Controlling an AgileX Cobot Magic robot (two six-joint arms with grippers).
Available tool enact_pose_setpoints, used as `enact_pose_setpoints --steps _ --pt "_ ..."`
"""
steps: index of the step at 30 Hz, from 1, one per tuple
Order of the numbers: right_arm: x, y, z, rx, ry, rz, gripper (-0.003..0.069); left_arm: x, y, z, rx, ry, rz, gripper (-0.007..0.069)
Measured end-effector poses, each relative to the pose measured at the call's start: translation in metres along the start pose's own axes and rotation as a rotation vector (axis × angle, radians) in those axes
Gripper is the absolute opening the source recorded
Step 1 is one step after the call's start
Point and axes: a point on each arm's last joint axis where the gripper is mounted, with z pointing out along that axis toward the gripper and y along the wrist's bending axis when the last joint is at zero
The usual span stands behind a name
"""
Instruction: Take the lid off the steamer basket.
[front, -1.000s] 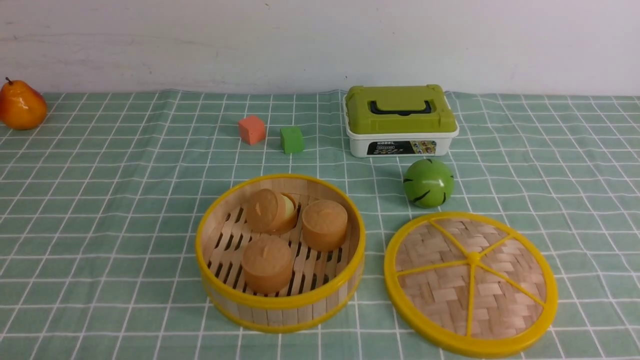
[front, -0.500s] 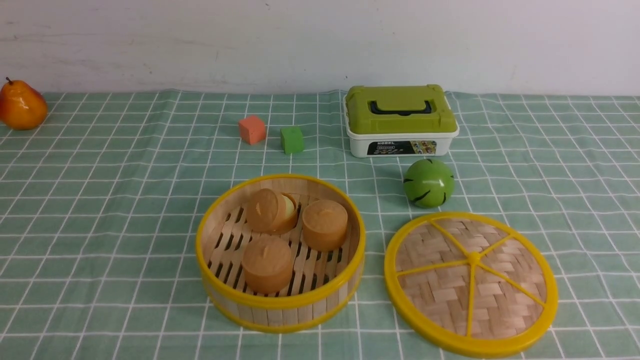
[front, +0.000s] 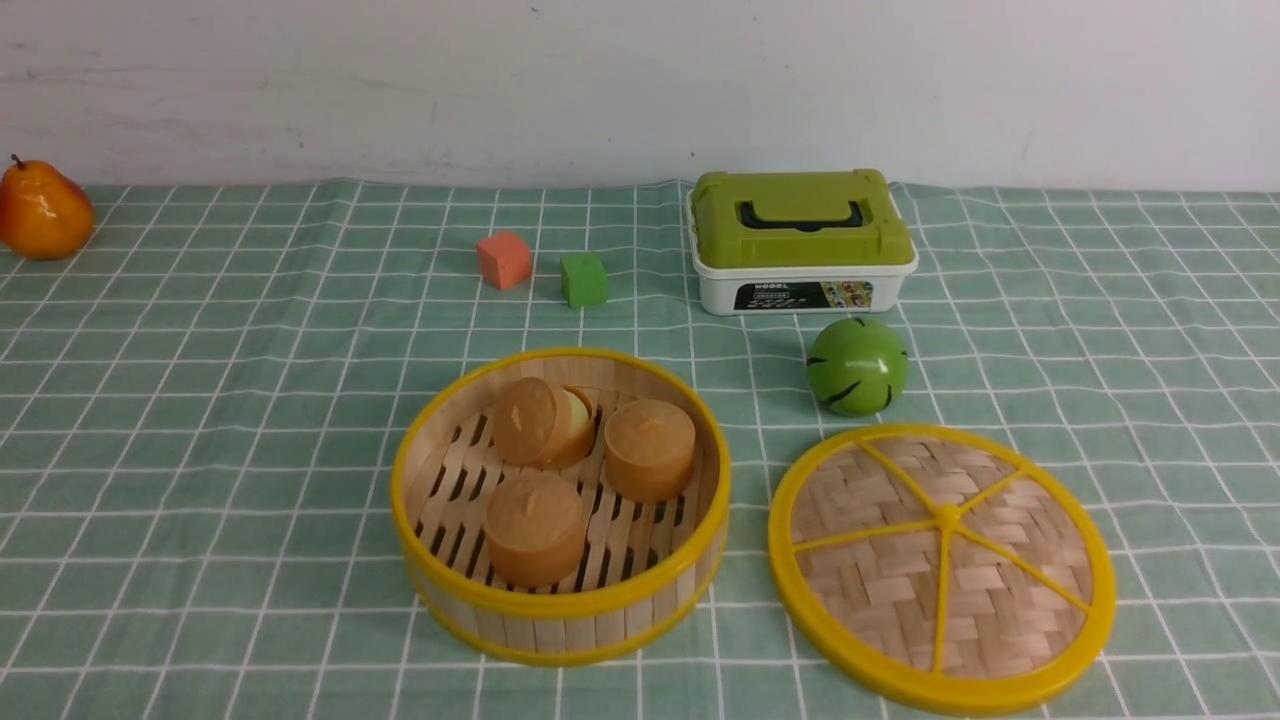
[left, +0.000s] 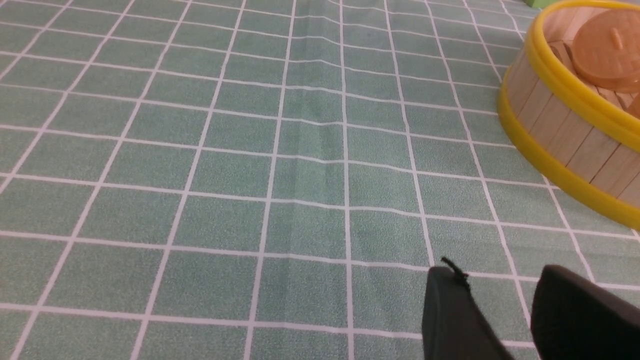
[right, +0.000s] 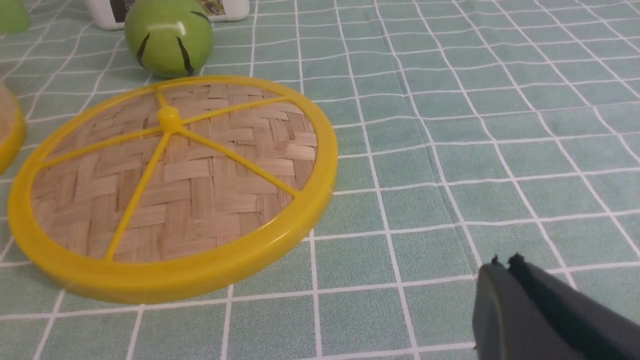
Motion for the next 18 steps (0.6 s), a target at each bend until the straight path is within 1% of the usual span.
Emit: enact_pose_setpoints --steps 18 --pt "0.0000 0.0000 0.0000 0.000 0.000 0.000 -0.0002 0.0000 0.0000 0.0000 0.000 0.000 0.000 0.0239"
